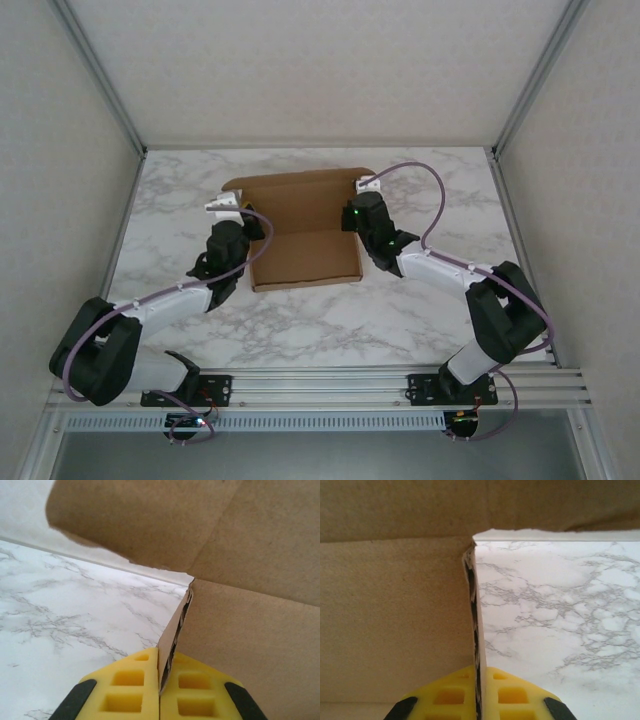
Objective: Fold the paper box
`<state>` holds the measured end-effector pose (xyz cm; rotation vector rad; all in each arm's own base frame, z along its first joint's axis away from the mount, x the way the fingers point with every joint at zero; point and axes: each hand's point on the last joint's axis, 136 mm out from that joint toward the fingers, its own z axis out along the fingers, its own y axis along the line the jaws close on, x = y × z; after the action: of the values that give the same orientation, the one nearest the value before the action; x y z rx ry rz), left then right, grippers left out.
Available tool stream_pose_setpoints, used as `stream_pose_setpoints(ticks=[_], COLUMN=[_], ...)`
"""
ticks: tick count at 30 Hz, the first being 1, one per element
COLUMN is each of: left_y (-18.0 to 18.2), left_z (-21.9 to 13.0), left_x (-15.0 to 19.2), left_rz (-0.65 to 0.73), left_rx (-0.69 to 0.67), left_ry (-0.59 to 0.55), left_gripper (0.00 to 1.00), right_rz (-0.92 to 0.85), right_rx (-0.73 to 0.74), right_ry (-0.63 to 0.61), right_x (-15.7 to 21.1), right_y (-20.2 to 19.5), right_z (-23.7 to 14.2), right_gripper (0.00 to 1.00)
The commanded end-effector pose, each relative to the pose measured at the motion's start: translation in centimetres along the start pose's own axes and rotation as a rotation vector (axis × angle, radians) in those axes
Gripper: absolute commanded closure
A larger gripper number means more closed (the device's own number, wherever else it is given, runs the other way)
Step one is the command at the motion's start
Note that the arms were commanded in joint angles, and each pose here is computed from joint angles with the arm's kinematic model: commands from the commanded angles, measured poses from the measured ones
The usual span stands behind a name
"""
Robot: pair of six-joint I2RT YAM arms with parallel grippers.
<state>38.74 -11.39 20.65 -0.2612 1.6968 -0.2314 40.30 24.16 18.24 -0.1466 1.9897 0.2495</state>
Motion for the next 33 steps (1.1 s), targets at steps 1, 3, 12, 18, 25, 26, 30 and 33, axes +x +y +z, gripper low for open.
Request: stream_pose_setpoints(ticks=[1,3,12,18,25,26,30,33], left_y=[-3.0,-3.1,-2.6,-2.8,-1.4,-1.2,-0.1,0.5], left_z=[-1.3,-2.1,-3.4,-4.6,-6.7,-6.9,-7.8,-8.0], left_x=[-1.4,-0.9,1.9,3.7,5.8,6.0,7.4,8.6], left_rz=[-0.088,-0.099,-0.124,-0.123,-0.139,-0.142,-0.179,-0.201], left_rx=[0.142,0.171,0.212,0.205,0.167,0.166,0.151,0.140], left_ry=[-0.080,-0.099,-0.101,-0.075,-0.041,-0.036,-0.011,0.014], left_gripper=[1.00,1.00,1.00,1.00,1.00,1.00,1.00,1.00], right_rz=[0.013,-0.004,0.000,0.004,0.039,0.044,0.045,0.058], right_rx=[-0.179,-0.195,-0.214,-0.247,-0.267,-0.269,-0.278,-0.284], right_ry=[-0.092,-0.098,-0.164,-0.148,-0.116,-0.113,-0.106,-0.105], right_x=[-2.0,-1.6,0.1,2.0,4.0,4.2,5.4,6.4], right_y=[3.8,4.0,3.3,3.2,2.9,2.8,3.0,3.0], right_z=[-1.5,-1.5,-1.9,-2.4,-2.7,-2.8,-3.2,-3.4], right_gripper=[1.00,1.00,1.00,1.00,1.00,1.00,1.00,1.00])
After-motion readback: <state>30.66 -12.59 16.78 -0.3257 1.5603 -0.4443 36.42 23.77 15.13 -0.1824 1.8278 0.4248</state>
